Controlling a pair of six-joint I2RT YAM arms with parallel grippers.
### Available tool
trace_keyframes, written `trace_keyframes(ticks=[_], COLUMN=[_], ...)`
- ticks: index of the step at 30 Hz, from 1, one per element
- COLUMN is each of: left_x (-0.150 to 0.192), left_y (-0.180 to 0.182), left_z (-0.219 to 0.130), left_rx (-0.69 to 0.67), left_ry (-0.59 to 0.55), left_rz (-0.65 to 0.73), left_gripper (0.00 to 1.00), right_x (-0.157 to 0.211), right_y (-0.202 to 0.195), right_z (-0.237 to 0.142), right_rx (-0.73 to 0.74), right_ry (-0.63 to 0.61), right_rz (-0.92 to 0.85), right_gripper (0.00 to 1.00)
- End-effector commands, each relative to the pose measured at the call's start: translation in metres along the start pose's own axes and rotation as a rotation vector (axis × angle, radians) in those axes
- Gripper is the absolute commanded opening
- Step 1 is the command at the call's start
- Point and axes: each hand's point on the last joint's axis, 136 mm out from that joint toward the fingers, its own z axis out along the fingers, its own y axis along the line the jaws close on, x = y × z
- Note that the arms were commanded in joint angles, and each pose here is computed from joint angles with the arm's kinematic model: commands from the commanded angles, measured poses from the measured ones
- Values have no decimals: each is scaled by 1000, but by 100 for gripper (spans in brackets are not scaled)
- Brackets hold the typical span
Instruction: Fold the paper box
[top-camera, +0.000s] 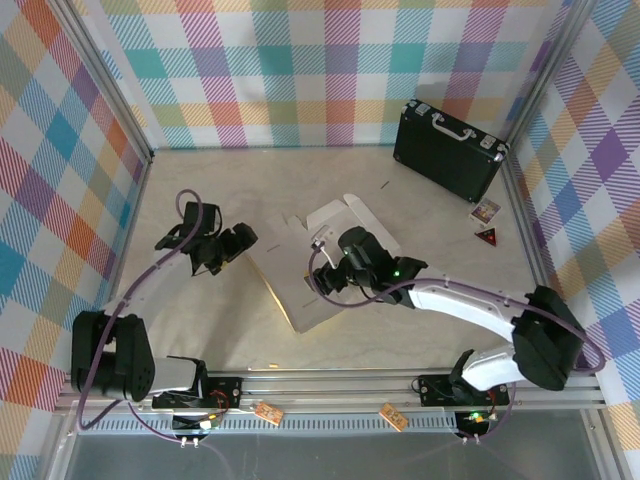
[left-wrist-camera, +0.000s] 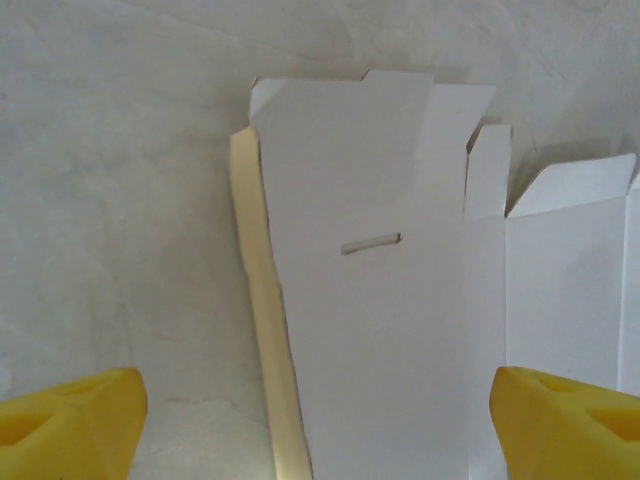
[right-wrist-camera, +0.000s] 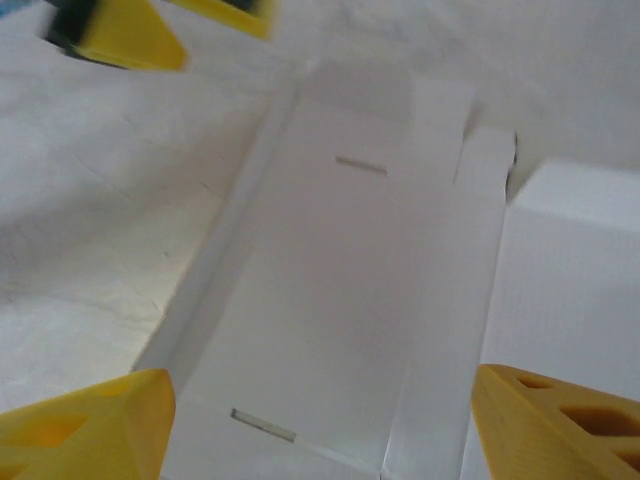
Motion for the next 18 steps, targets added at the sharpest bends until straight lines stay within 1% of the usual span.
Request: trace_keyframes(ticks=[1,4,8,11,15,18], left_x=[19,33,43,52,59,67], left_y=[-2,-1,3,3,9,14], left_z=[-7,-7,-6,2,15,27], left_rx=[64,103,104,92,78,64], left_ry=[43,69,78,108,128,157], left_rz=[16,15,14,27,16,11], left_gripper=[87,86,86,85,81,75], right_x=[23,36,45,51,56,61], right_y=[13,16,24,38,64,82], right_z=[23,47,68,80,90,98], right_rx=[-57,-68,-110,-179,-281,-335], right_ry=[151,235,280,319,334,343], right_rz=[123,181,229,249,237,227], right_gripper=[76,70,68,64,55,45])
